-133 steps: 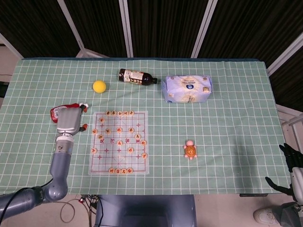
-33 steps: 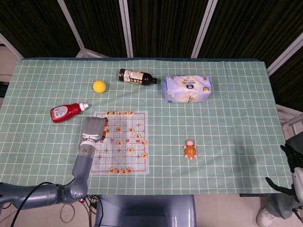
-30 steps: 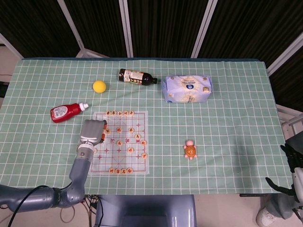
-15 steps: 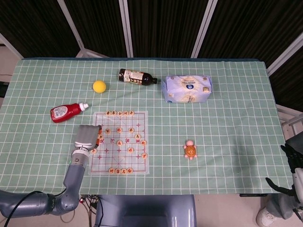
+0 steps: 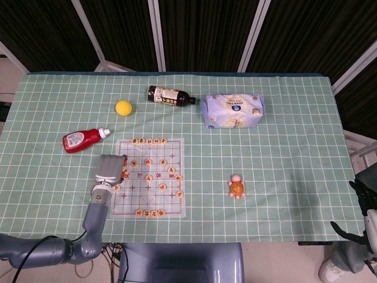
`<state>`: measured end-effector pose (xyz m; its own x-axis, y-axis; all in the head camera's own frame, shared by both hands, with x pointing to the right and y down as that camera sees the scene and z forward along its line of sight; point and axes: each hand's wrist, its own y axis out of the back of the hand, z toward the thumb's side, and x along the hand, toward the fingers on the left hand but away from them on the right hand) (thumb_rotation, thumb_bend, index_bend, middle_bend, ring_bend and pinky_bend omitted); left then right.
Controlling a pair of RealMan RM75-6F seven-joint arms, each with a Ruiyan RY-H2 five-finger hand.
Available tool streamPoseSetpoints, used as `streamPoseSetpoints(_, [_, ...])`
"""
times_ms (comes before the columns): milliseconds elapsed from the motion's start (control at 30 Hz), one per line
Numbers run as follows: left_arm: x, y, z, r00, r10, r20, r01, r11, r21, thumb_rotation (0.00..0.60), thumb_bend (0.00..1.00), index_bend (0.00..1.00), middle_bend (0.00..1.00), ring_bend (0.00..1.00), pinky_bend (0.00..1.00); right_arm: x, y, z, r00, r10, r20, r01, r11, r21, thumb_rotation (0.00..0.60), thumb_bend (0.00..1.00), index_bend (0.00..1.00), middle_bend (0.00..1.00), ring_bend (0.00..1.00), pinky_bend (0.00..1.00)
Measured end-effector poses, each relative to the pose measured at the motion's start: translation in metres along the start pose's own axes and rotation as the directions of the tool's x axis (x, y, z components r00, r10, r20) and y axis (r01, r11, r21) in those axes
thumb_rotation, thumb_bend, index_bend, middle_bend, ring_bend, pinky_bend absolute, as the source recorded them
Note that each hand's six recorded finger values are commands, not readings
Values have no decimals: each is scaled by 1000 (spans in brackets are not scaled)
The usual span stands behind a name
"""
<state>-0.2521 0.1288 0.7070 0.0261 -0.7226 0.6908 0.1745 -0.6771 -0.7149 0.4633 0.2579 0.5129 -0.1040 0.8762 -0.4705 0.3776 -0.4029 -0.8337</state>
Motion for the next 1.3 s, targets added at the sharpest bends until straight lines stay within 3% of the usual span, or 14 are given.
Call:
streamPoseSetpoints(800, [5, -8, 9, 1000, -11, 5, 11, 1000, 4, 600, 373, 463, 1000, 1000, 1000, 0, 1, 0, 1000, -3, 2, 3, 1000, -5, 600, 249, 0, 0, 0, 0])
streamPoseSetpoints(1133, [5, -7, 9, 1000, -8, 13, 8, 1000, 13, 600, 212, 377, 1000, 1000, 1000, 0, 2, 1, 1000, -7, -2, 7, 1000, -3, 600, 249, 0, 0, 0, 0])
streamPoseSetpoints(1300, [3, -2, 7, 1000, 6, 15, -6, 1000, 1, 600, 185, 345, 1000, 1000, 1000, 1, 2, 1, 1000, -8, -2, 8, 1000, -3, 600, 249, 0, 0, 0, 0])
